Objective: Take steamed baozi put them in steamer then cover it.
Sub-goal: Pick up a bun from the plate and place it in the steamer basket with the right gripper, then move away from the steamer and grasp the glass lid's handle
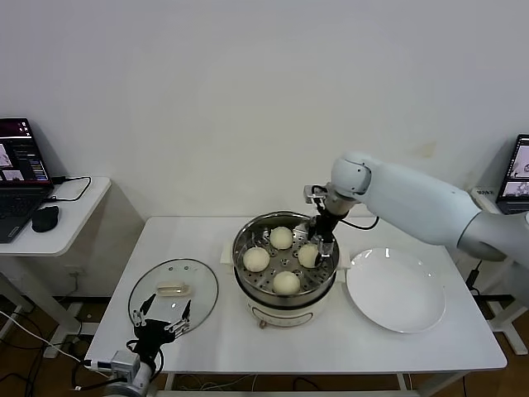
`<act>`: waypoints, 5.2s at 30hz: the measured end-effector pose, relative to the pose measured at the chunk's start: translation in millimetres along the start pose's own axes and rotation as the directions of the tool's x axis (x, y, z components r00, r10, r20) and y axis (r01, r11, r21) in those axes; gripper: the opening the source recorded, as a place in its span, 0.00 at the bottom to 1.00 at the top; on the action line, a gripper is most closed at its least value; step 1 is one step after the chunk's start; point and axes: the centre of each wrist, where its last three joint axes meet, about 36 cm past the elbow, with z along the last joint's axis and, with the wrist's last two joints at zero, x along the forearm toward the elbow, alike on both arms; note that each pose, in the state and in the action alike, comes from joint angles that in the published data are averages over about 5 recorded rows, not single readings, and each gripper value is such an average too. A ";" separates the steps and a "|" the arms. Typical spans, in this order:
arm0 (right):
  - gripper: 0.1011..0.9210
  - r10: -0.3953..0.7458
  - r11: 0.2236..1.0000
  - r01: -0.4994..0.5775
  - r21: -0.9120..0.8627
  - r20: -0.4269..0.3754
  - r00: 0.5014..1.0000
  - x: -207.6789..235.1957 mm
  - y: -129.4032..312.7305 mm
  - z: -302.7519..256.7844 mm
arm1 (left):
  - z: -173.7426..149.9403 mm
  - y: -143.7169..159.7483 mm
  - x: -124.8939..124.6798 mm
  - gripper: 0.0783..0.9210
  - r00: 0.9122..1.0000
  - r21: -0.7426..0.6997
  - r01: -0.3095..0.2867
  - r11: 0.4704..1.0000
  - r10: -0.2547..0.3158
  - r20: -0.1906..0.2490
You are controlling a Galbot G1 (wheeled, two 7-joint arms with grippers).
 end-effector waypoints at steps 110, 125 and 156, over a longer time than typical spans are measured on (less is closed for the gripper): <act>0.88 0.961 -0.274 -0.084 -0.958 -0.276 0.012 -160.8 438.1 220.5 | 77.2 8.8 -111.7 0.88 0.976 -0.993 0.087 0.076 -0.205 0.070; 0.88 0.959 -0.281 -0.089 -0.956 -0.283 0.016 -162.8 441.7 221.2 | 77.4 3.3 -129.4 0.88 0.970 -0.993 0.080 0.088 -0.236 0.058; 0.88 0.955 -0.294 -0.105 -0.950 -0.297 0.011 -157.8 445.1 230.0 | 69.8 4.4 -158.5 0.88 0.963 -0.992 0.079 0.099 -0.266 0.050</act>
